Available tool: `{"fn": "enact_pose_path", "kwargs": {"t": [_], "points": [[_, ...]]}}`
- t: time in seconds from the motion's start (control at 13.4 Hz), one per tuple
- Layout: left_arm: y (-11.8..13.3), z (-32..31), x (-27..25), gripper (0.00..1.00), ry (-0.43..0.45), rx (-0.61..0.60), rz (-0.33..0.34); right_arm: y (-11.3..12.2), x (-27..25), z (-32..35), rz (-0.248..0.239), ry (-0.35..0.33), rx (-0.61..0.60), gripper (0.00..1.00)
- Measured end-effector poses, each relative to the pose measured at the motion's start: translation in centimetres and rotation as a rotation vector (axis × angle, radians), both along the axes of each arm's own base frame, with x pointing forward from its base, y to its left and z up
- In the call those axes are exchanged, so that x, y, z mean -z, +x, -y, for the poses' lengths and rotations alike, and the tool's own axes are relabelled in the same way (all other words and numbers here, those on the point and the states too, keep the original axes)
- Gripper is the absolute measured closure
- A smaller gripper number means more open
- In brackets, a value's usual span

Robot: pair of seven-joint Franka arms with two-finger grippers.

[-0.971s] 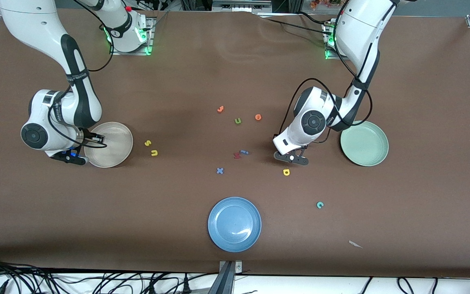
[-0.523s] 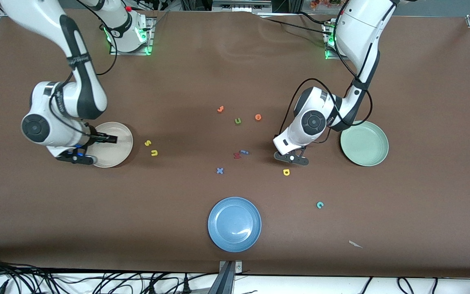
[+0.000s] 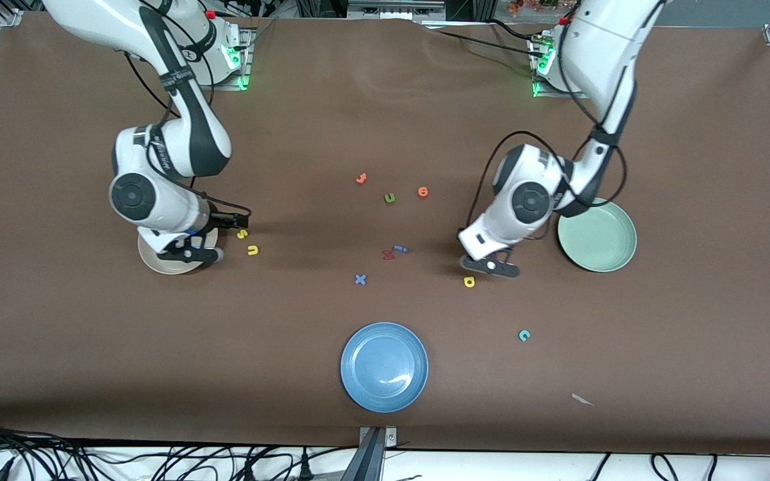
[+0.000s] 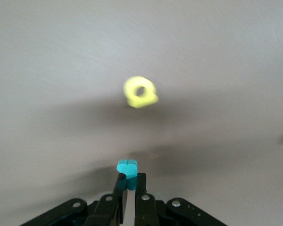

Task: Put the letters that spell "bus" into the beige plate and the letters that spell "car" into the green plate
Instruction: 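Release the teal l on the green plate while the right gripper reaches the s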

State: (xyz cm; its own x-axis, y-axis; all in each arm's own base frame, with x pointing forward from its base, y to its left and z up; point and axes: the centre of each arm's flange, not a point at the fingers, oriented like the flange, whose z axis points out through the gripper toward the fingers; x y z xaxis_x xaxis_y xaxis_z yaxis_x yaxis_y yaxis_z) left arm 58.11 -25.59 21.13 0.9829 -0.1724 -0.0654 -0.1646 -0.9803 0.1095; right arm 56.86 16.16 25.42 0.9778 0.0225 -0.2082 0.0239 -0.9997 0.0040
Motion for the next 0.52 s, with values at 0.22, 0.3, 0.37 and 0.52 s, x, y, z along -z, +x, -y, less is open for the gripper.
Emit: {"fn": "enact_pose_path", "kwargs": {"t": [0.22, 0.3, 0.37, 0.52], "points": [[1.9, -7.4, -4.1, 0.89, -0.011, 0.018, -0.01, -0.4, 2.7, -0.9, 0.0, 0.023, -0.117, 0.01], [1.9, -10.2, -4.9, 0.89, -0.015, 0.037, -0.01, -0.4, 3.3, -0.9, -0.001, 0.029, -0.154, 0.01], [1.5, -13.1, -5.4, 0.89, -0.019, 0.062, -0.012, -0.5, 3.9, -0.9, 0.0, 0.034, -0.183, 0.01], [0.0, -18.4, -5.4, 0.89, -0.026, 0.106, -0.026, -0.9, 5.0, -0.7, 0.013, 0.039, -0.212, 0.01]]}}
